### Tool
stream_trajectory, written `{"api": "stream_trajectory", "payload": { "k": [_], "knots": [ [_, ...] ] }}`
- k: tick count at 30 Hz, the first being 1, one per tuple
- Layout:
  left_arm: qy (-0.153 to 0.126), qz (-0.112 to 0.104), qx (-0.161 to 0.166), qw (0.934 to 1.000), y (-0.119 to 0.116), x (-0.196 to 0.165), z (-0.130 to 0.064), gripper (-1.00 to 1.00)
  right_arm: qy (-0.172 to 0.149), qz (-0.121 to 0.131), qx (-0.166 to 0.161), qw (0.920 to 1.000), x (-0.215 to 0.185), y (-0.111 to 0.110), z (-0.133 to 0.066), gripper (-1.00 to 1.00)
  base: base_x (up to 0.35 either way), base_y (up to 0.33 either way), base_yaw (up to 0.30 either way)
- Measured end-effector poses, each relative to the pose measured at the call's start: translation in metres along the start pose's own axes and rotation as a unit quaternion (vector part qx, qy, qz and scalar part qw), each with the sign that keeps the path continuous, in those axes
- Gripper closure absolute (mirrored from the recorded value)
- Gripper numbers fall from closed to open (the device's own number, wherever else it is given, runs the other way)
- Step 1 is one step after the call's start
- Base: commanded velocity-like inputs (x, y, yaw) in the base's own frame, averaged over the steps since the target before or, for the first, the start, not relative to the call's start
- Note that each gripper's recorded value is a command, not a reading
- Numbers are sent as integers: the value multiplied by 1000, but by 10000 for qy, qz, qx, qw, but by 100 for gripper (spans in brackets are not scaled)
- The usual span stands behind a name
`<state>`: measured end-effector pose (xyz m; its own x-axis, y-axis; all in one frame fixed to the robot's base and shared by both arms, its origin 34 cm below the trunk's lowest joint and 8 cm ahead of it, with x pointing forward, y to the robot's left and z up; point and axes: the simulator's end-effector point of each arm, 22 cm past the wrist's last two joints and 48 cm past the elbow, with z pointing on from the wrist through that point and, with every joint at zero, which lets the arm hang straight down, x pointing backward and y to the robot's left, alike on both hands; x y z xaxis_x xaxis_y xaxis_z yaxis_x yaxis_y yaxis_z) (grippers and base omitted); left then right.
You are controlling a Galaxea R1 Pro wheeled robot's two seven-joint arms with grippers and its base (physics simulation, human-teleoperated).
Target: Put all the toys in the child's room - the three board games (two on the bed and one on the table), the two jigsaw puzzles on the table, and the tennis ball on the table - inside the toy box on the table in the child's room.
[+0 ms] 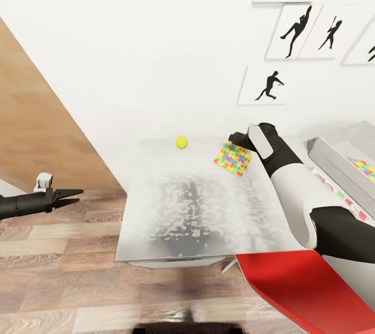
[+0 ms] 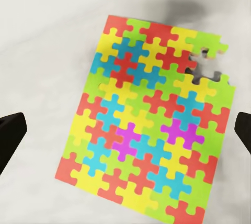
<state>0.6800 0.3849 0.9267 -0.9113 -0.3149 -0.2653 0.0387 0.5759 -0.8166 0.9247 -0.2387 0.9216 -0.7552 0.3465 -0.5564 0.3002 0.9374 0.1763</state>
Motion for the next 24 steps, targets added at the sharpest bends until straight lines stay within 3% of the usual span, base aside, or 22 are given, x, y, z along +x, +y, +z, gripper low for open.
{"api": "stream_trajectory", "payload": {
  "k": [5,14,24],
  "knots": [
    [22,-25,-16,10000,3,2,2,-100,53,8,6,10000,7,-2,5,-100,0,20,0],
    [27,-31,-21,10000,4,2,2,-100,75,20,5,10000,9,-4,7,-100,0,170,-15],
    [36,-48,-22,10000,6,3,3,-100,99,24,16,9999,12,-5,10,-100,0,107,-188]
  ]
}}
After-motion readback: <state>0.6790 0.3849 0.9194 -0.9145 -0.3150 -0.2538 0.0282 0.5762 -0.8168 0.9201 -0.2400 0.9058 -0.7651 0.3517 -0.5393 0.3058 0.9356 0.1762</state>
